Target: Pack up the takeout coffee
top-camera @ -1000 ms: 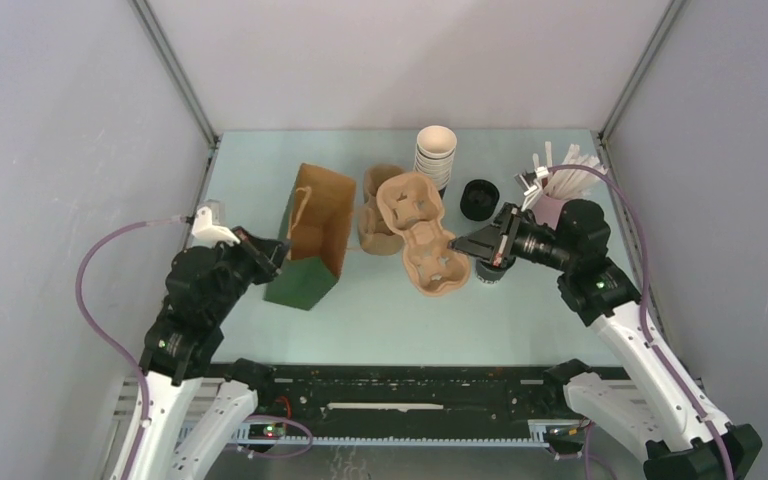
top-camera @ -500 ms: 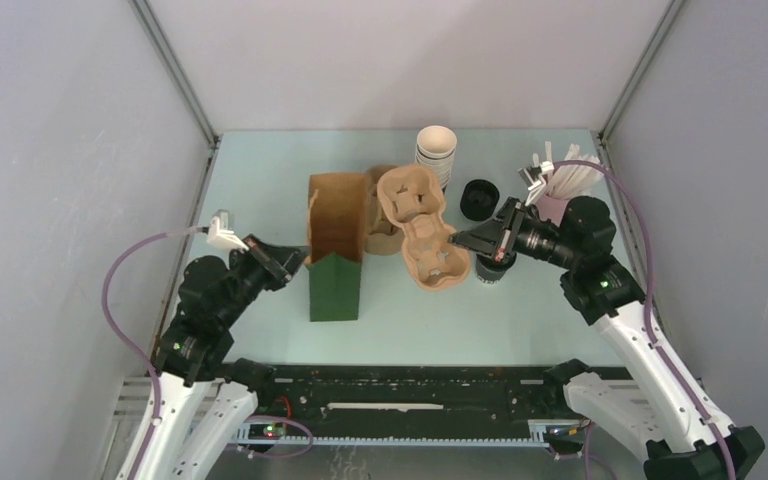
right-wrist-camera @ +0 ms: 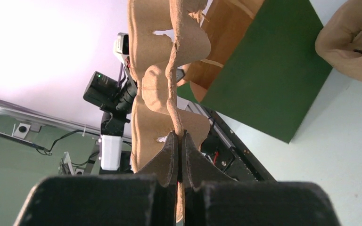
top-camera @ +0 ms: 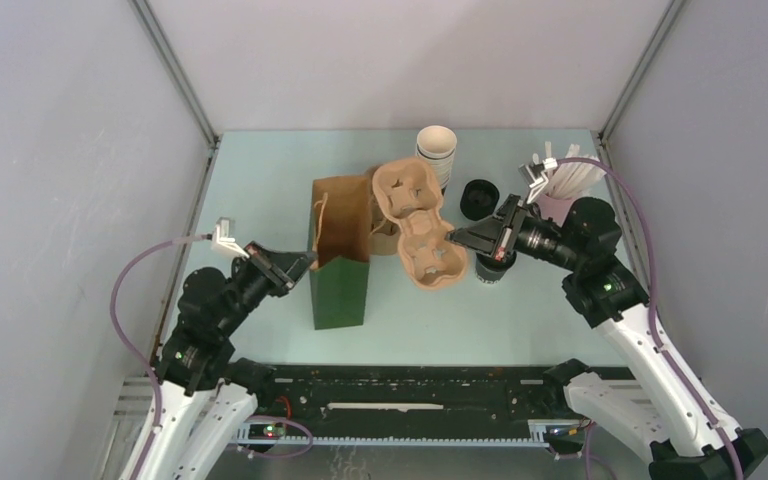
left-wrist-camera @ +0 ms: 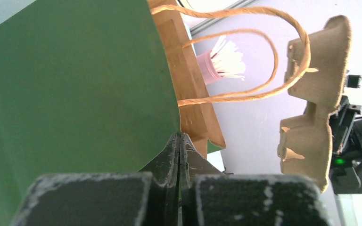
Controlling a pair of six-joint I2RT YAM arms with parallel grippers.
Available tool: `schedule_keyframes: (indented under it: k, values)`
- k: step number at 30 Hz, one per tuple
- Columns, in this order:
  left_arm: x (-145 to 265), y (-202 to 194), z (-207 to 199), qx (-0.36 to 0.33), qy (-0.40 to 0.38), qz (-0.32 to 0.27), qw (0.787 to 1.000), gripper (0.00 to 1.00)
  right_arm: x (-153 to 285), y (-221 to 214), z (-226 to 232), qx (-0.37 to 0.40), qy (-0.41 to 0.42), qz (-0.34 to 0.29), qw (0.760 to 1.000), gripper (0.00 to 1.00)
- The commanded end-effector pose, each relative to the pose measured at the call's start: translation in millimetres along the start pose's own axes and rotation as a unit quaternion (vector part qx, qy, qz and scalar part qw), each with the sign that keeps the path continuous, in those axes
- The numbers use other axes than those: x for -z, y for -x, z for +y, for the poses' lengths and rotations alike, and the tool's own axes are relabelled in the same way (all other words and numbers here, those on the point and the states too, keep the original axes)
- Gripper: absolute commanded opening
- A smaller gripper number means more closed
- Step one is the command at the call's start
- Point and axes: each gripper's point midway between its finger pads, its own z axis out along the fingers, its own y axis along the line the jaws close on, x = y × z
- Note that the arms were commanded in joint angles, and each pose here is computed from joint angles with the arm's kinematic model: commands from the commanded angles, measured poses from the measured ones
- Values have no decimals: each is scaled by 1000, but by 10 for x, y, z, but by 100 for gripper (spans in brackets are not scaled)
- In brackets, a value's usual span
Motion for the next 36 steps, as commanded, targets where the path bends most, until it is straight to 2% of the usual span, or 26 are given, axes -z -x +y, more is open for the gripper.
schedule_keyframes:
  k: [1, 11, 15, 20, 25, 30, 33, 36]
  values:
    - [102, 79, -327, 18, -62, -9, 998, 0, -3, 136, 296, 17, 33, -20, 999, 0]
    - [71, -91, -67, 40, -49, -7, 998, 1, -113, 118, 586, 19, 64, -19, 998, 0]
    - [117, -164, 52, 32, -34, -3, 999, 16, -186, 128, 756, 22, 76, -28, 996, 0]
    - [228, -168, 107, 8, -17, -6, 1000, 40, -353, 126, 894, 4, 76, -46, 996, 0]
    - [483, -39, 81, -49, 13, -23, 998, 62, -549, 64, 973, 8, 65, -38, 997, 0]
    - [979, 273, -44, -136, 53, -70, 987, 72, -662, 99, 926, 25, 35, -62, 997, 0]
    - [1249, 459, -298, -176, 40, -94, 979, 79, -731, 171, 962, 30, 33, -75, 996, 0]
    - [1338, 609, -605, -190, 16, -98, 977, 81, -834, 236, 994, 36, 28, -87, 995, 0]
